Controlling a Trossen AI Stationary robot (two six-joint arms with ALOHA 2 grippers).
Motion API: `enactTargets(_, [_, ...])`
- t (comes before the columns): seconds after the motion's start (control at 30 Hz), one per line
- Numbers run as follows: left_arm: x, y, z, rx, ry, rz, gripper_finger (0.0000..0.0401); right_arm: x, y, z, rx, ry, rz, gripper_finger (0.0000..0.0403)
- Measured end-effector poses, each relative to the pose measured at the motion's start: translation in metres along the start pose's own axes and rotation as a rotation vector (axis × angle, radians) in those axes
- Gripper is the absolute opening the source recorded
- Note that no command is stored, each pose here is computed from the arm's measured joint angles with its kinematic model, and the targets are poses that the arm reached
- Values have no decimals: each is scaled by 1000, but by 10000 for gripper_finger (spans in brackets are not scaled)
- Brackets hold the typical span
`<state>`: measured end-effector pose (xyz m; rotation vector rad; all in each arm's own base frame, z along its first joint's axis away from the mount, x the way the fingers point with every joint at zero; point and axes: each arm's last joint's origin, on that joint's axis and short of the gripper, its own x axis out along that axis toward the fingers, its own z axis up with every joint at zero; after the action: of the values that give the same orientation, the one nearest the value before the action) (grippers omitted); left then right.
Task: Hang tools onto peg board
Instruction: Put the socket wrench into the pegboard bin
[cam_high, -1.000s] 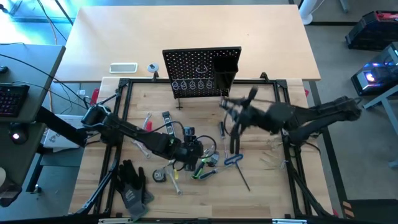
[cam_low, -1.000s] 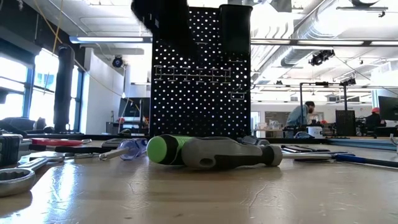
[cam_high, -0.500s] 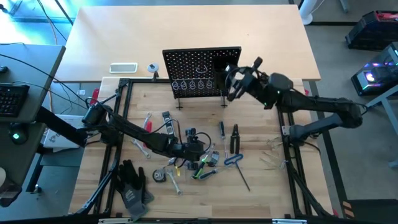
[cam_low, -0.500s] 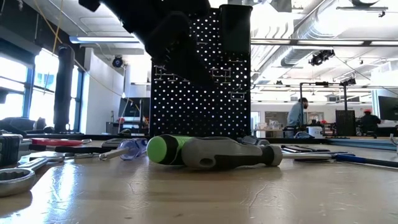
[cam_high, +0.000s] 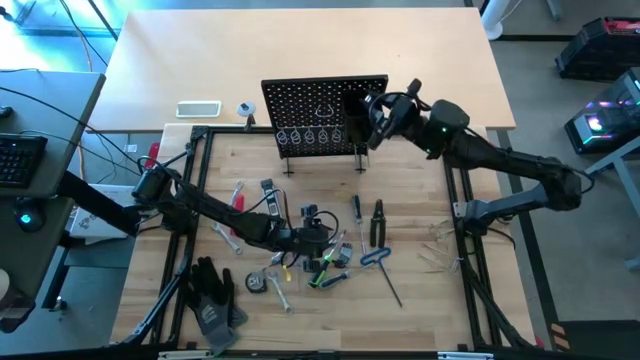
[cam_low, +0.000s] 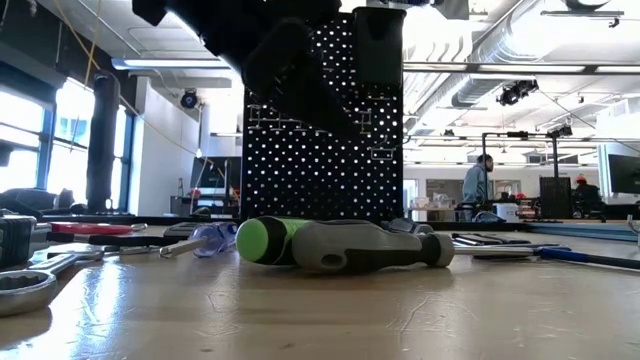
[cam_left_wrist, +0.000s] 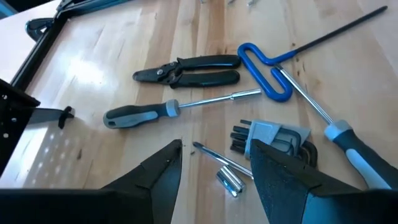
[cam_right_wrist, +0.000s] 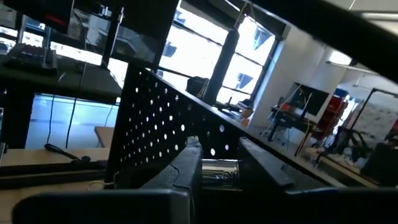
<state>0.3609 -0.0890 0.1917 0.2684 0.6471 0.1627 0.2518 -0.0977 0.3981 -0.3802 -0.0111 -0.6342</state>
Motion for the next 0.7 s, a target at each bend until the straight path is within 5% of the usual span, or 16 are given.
enactTargets(0.7, [3, 6, -3, 22, 32, -19, 179, -1, 3, -2, 17, 7, 55, 164])
